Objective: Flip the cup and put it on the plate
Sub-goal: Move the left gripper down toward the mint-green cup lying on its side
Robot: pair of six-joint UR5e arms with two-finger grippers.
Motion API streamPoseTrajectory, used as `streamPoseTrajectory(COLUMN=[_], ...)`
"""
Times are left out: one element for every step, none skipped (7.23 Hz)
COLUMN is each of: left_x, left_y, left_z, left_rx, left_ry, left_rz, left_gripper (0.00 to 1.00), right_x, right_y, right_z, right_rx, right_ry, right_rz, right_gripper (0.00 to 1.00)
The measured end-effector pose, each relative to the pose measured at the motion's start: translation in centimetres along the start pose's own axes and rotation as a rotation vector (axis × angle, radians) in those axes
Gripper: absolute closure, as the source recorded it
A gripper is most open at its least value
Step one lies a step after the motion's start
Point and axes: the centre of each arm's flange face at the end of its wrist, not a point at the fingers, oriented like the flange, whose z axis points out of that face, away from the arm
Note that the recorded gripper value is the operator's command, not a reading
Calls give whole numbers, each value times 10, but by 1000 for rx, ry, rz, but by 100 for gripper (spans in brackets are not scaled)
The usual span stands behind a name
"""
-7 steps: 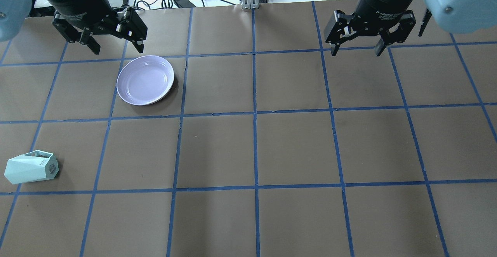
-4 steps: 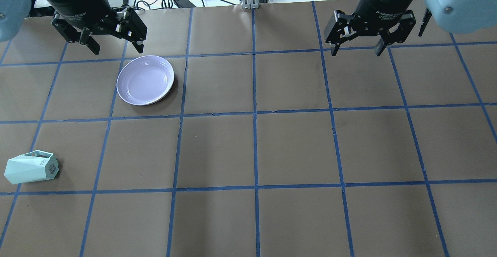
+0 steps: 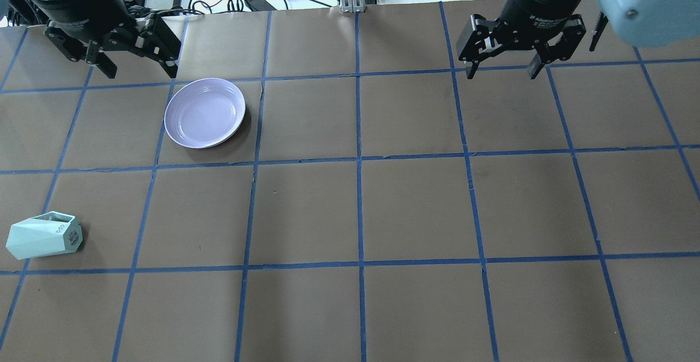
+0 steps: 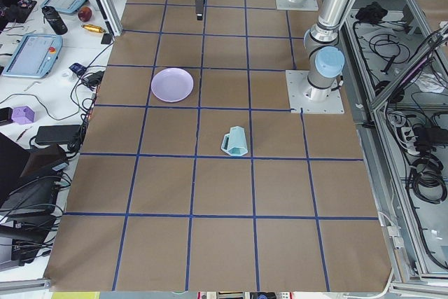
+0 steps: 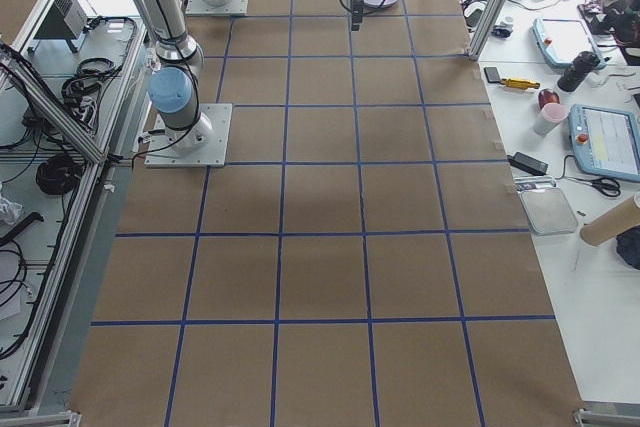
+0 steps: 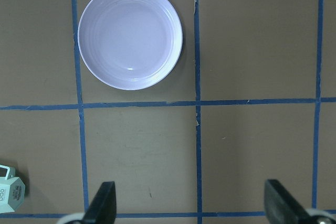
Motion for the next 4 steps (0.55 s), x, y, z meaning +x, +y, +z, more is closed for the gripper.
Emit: streamPoseTrajectory(left_x=[-26, -53, -83, -114], left_y=[2, 4, 7, 11], left_z=[1, 4, 7, 10], left_rx=[-18, -36, -48, -57], left_ry=[3, 10, 15, 22], left_rz=[16, 31, 59, 93], left_gripper=[0, 0, 0, 0], right_x=[0, 0, 0, 0], right_y=[0, 0, 0, 0], right_z=[0, 0, 0, 0], right_rx=[0, 0, 0, 0], right_ry=[0, 0, 0, 0], right_rz=[0, 0, 0, 0], right_gripper=[0, 0, 0, 0])
